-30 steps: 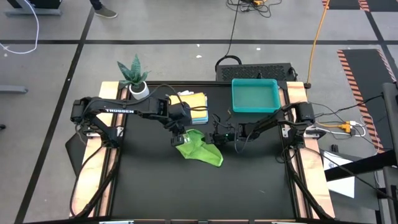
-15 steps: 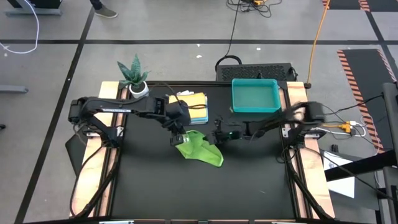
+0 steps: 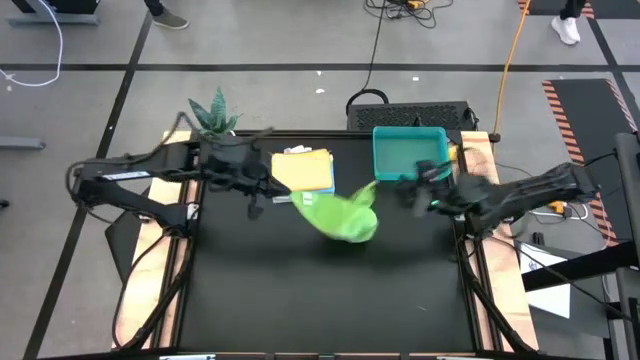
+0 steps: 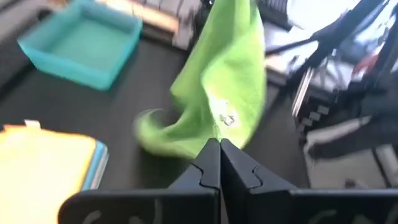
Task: Fold microfiber towels
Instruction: Fold the green microfiber towel
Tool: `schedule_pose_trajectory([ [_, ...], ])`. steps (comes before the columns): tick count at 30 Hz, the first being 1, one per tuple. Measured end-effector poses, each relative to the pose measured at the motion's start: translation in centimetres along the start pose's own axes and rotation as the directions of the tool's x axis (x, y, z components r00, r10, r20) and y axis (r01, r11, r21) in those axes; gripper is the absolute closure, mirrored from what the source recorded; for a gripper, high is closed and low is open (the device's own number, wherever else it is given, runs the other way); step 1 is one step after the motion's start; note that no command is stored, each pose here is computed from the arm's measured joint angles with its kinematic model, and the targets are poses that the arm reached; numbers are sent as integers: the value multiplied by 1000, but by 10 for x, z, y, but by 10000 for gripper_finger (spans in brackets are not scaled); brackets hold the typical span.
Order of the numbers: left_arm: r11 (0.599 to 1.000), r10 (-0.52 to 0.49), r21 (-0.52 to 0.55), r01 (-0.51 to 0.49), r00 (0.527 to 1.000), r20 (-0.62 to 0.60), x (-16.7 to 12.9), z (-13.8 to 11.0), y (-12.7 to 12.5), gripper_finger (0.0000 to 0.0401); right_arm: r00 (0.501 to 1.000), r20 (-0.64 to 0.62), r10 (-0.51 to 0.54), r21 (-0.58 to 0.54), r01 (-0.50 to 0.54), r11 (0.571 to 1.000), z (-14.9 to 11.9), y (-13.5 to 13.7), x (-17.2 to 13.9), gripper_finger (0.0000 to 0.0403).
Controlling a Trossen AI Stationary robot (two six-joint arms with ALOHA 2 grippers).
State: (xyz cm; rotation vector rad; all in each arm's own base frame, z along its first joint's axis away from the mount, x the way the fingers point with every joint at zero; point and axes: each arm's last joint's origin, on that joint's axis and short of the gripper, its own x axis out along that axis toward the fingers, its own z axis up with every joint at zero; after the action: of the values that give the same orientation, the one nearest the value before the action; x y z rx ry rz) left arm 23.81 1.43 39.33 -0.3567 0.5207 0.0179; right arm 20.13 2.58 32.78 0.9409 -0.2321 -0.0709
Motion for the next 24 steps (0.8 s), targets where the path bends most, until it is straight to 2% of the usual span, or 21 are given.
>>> schedule_pose_trajectory([
  [3,1000,-26,-1,26,992,124,-11,10,-4,401,992,112,50,-18,-48,999,19,13,-16,402],
  [7,998,-66,7,67,955,291,-18,25,-10,401,979,201,38,-34,-31,999,30,15,-25,403],
  [11,1000,-20,3,21,911,411,-14,37,-9,401,962,270,34,-62,-18,998,44,12,-27,403],
  [13,1000,-3,1,3,911,413,-12,38,-5,401,962,269,40,-64,-24,998,49,9,-28,403],
  [16,999,-32,10,30,921,388,-13,36,-4,401,980,198,36,-23,-32,999,49,4,-29,403],
  [19,993,-114,4,118,945,305,-9,29,-12,401,1000,20,24,66,-25,997,36,1,-30,403],
  [24,974,-221,-29,226,969,112,3,3,-47,401,958,-286,-10,197,69,978,-8,7,-39,403],
])
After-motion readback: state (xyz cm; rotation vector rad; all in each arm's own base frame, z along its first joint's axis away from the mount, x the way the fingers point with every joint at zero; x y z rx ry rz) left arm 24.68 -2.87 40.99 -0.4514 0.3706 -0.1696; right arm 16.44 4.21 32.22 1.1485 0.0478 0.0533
